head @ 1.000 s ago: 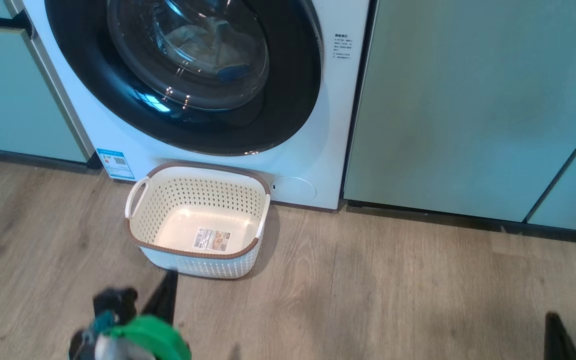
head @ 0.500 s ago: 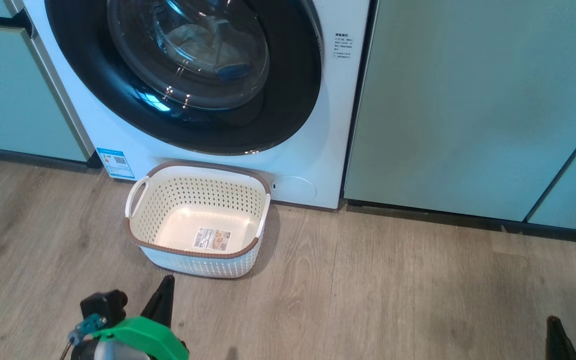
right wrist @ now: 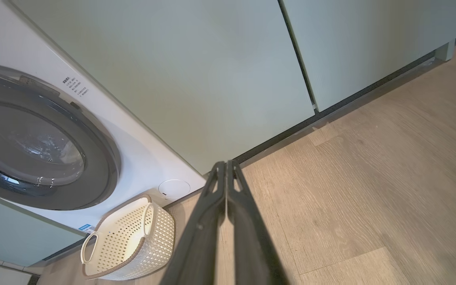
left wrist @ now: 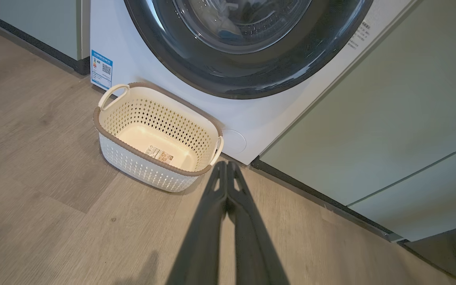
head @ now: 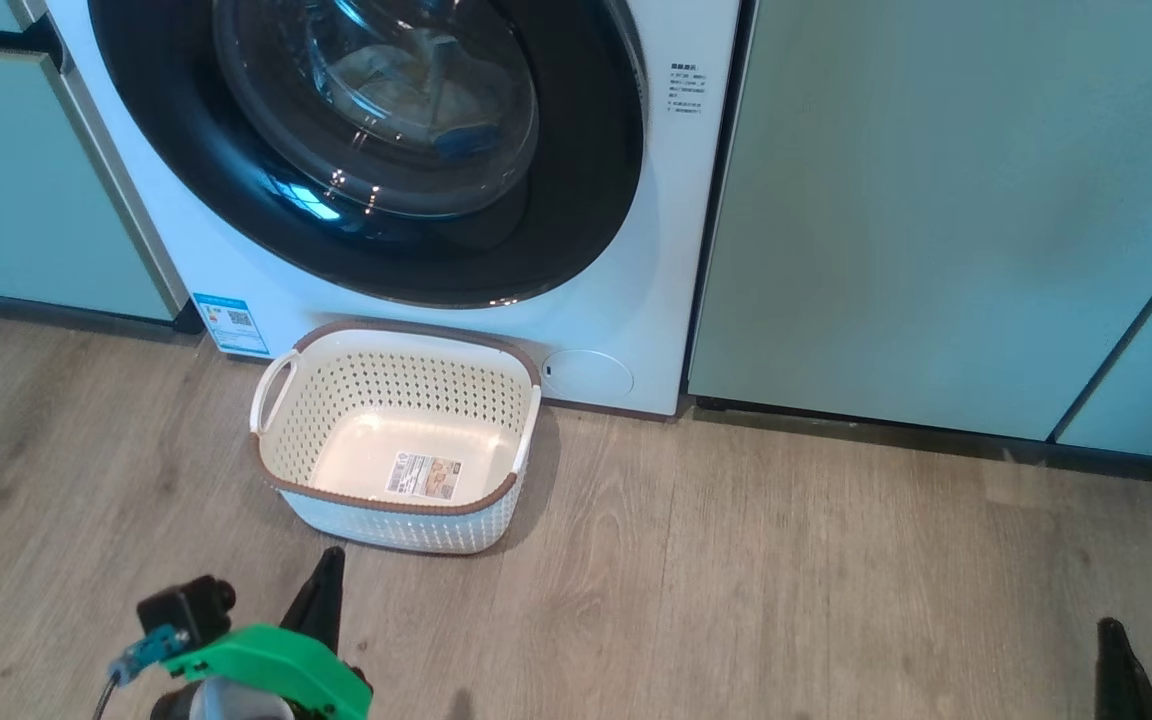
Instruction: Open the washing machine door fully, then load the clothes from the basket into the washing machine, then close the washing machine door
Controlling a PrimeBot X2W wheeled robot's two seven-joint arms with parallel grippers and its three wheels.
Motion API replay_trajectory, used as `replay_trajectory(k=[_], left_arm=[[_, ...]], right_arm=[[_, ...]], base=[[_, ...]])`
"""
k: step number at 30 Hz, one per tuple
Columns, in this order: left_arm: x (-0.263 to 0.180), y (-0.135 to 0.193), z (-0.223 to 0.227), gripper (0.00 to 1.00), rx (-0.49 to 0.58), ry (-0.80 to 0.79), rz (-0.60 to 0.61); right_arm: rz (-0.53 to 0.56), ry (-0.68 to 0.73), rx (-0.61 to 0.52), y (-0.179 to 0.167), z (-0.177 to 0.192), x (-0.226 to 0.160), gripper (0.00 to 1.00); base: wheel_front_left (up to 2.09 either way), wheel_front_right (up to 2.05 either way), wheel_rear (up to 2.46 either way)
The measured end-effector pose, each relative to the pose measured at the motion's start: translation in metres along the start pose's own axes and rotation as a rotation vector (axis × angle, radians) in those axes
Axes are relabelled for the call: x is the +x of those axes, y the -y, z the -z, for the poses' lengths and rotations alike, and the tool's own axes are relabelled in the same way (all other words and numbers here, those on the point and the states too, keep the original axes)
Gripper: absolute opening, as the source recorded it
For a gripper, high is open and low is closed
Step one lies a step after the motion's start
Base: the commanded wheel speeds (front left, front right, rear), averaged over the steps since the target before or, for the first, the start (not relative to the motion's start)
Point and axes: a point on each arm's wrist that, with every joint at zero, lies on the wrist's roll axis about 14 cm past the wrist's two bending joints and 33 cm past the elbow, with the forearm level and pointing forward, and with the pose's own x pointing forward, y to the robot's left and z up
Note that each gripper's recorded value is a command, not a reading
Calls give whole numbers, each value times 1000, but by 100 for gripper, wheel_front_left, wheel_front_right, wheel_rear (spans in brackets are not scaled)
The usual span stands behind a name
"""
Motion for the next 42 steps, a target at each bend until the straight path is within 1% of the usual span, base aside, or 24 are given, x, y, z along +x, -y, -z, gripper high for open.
replay_trajectory(k=[14,42], left_arm=[[2,-5,-4,0,-163,2,-29],[7,-3,-13,0,-469,12,-38]], right_arm=[[14,-10,151,0,-2,6,0],[9,-16,433,-7,-10,19,0]], base=[[0,0,0],[0,0,0]])
